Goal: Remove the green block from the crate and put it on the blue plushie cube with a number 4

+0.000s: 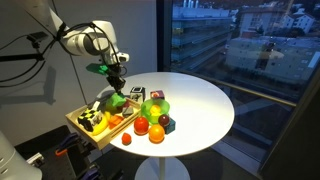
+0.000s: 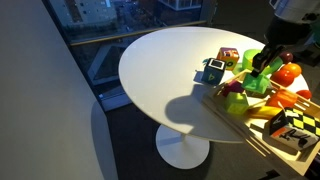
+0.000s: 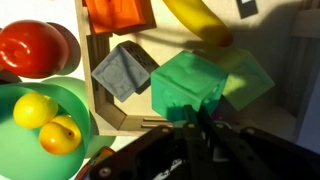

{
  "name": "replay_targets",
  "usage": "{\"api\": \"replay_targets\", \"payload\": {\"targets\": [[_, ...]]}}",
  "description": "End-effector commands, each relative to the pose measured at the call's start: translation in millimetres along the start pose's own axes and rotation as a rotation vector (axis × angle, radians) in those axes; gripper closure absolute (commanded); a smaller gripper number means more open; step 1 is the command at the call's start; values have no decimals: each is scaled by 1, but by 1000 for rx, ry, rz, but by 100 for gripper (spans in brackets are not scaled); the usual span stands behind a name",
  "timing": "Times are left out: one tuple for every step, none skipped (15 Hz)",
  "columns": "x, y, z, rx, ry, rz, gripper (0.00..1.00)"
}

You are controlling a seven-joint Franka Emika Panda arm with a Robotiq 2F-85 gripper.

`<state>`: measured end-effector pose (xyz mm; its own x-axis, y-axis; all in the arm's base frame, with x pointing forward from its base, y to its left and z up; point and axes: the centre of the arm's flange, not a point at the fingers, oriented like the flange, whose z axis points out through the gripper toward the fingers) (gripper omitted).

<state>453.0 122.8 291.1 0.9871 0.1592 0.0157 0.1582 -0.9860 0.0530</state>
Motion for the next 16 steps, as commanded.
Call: {"api": "replay_targets", "payload": {"targets": [[19, 2, -26, 15, 11, 61, 96], [24, 2, -32, 20, 15, 73, 96], [29, 2, -37, 25, 21, 84, 96], [34, 2, -42, 29, 30, 94, 96], [39, 2, -47, 32, 39, 108, 96], [45, 2, -52, 36, 46, 120, 96], [49, 2, -57, 41, 53, 132, 96], [54, 2, -61, 45, 60, 144, 96], [59, 1, -65, 49, 67, 156, 96], [64, 1, -68, 50, 80, 170, 96], [68, 0, -70, 52, 87, 180, 96], [73, 0, -72, 52, 98, 193, 96], [77, 0, -73, 54, 101, 204, 96], [82, 0, -73, 54, 108, 218, 96], [86, -1, -74, 55, 113, 229, 96], [91, -1, -74, 57, 113, 242, 96]]}}
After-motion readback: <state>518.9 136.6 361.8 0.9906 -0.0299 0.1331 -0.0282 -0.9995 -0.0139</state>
